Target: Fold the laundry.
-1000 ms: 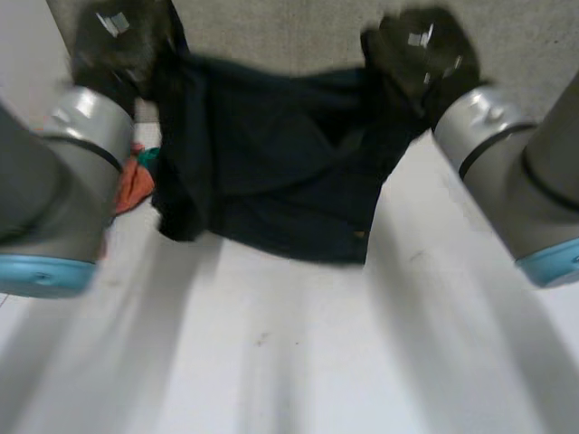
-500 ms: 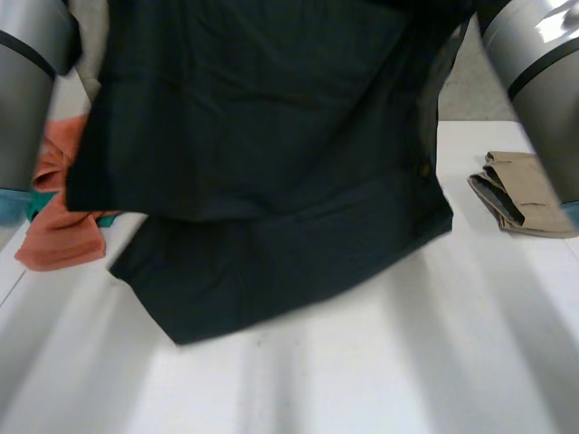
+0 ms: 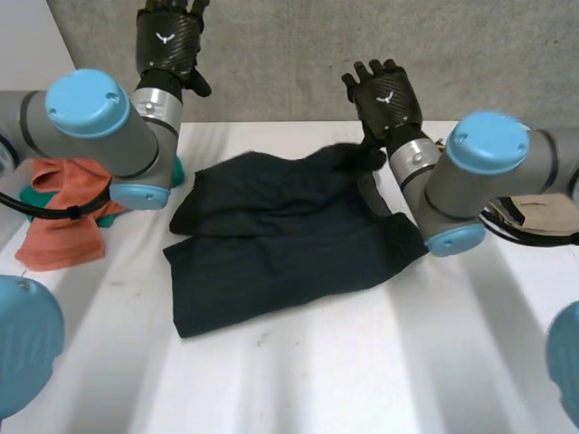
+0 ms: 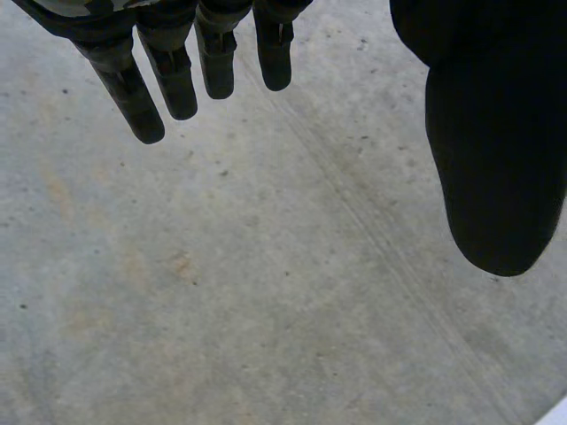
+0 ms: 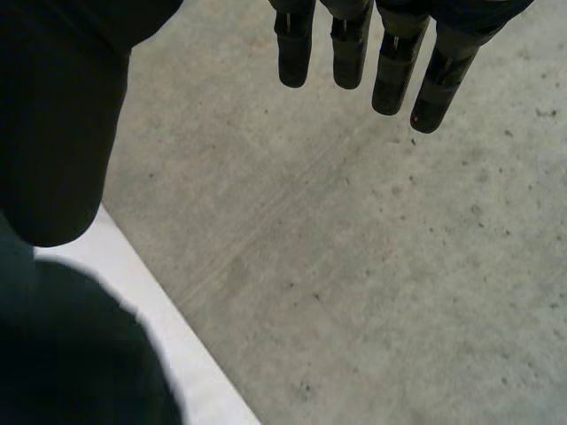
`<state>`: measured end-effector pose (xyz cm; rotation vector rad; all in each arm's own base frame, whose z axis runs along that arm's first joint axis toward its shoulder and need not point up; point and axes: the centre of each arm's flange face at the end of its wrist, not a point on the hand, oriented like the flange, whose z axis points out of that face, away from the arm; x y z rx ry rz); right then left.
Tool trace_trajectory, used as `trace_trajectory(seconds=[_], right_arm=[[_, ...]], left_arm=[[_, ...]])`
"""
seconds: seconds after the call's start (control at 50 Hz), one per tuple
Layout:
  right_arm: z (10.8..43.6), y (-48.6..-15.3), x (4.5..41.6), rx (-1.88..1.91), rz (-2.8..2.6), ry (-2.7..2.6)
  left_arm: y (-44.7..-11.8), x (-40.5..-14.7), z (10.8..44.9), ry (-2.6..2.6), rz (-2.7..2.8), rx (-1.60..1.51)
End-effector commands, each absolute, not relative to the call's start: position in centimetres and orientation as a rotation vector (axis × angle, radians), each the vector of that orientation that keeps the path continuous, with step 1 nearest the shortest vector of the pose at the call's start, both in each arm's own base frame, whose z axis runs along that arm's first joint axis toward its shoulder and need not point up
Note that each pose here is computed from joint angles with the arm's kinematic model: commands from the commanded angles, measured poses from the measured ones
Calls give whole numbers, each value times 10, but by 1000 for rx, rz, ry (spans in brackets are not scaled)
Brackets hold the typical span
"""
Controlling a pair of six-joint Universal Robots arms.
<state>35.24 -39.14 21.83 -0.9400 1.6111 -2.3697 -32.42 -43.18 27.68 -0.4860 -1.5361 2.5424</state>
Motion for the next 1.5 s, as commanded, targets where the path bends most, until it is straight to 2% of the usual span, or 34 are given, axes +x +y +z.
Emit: trace_trajectory(seconds=[0.02,0.08,0.12,0.22,0.32,0.34,0.42,0.5,0.64,0.8,0.98,1.5], right_arm=[[274,-354,328,-936,-2374,1693],[287,-340,319,-968,-2366,1719],[296,-328,305,-1006,-2345,1775],[293,-313,279,-1099,-2234,1940],[266,-301,267,-1200,-2006,2109],[261,-298,265,-1213,-1967,2133],[234,-294,257,-1280,-1798,2216],[206,-296,258,-1374,-1679,2219],[164,-308,267,-1450,-1569,2175],[140,-324,273,-1454,-1598,2142],[131,-332,278,-1456,-1620,2128],[119,-351,286,-1424,-1790,2051]], left_arm=[[-400,-307,288,-1642,2504,-478],[-382,-303,280,-1715,2451,-512],[-359,-294,281,-1764,2412,-533],[-305,-274,260,-1923,2271,-607],[-256,-259,234,-2066,2114,-680],[-238,-257,223,-2114,2039,-720],[-198,-258,195,-2211,1839,-835],[-180,-255,177,-2294,1695,-896],[-186,-256,146,-2400,1561,-923],[-219,-254,133,-2445,1591,-863],[-234,-263,120,-2443,1596,-877],[-267,-282,112,-2323,1777,-872]])
